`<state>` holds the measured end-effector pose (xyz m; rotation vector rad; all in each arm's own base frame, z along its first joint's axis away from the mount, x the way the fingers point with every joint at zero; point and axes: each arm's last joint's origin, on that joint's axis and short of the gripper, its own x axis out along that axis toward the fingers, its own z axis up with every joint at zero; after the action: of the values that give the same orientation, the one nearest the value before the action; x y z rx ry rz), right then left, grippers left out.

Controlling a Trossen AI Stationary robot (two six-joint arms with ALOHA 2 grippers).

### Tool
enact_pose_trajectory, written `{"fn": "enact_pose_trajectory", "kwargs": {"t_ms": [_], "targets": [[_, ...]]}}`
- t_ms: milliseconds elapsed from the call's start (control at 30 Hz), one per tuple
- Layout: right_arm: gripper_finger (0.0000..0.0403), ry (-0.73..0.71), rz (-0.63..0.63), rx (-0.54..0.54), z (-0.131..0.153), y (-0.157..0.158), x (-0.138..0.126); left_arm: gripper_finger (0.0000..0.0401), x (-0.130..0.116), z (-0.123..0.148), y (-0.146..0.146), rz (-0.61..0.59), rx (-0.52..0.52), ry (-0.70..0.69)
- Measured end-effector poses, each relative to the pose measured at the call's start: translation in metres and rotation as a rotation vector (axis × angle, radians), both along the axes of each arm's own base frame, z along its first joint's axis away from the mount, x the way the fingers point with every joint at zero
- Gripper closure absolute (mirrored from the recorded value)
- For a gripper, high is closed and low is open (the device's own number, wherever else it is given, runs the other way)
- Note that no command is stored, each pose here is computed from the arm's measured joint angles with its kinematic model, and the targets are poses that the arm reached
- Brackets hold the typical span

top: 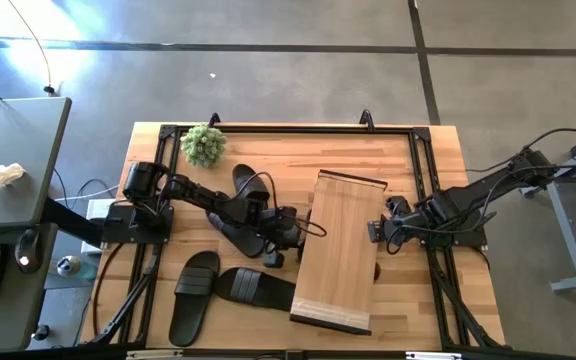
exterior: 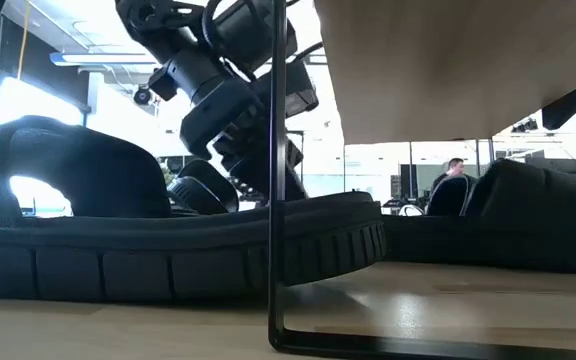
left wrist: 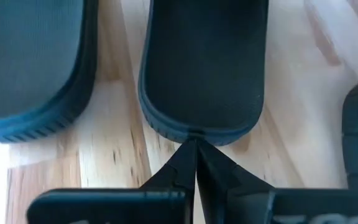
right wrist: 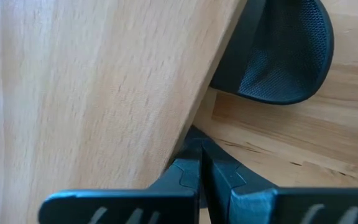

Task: Pick and place slides into the shelf
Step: Put the black slide under the shelf

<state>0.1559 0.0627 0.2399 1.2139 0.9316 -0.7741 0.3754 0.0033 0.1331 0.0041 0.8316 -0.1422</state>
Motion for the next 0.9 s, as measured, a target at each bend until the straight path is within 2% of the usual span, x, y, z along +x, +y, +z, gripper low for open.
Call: {"fn": "enact_pose_trajectory", "kwargs": {"t_ms": [133,367,567,733,900], "targets": [[0.0403,-0.002,0.006,-0.002,0.0,0.0,0.0,0.04,0.004,-0.002,0.0,-0.001,0.001,-0.036],[0.0403,0.03,0.0,-0.015,0.0,-0.001,-0.003,0.04,0.003,-0.016,0.001,0.039,0.005,0.026],[0.0403,0.133,0.023,-0.117,0.03,0.0,-0.021,0.0398,0.003,-0.016,0.001,0.064,-0.012,0.031],[0.0403,0.108,0.138,-0.13,0.054,0.015,-0.034,0.04,0.003,-0.016,0.001,0.064,-0.012,0.036],[0.0403,-0.061,0.308,-0.144,0.048,0.052,-0.041,0.0399,0.003,-0.016,0.001,0.064,-0.012,0.036]]}}
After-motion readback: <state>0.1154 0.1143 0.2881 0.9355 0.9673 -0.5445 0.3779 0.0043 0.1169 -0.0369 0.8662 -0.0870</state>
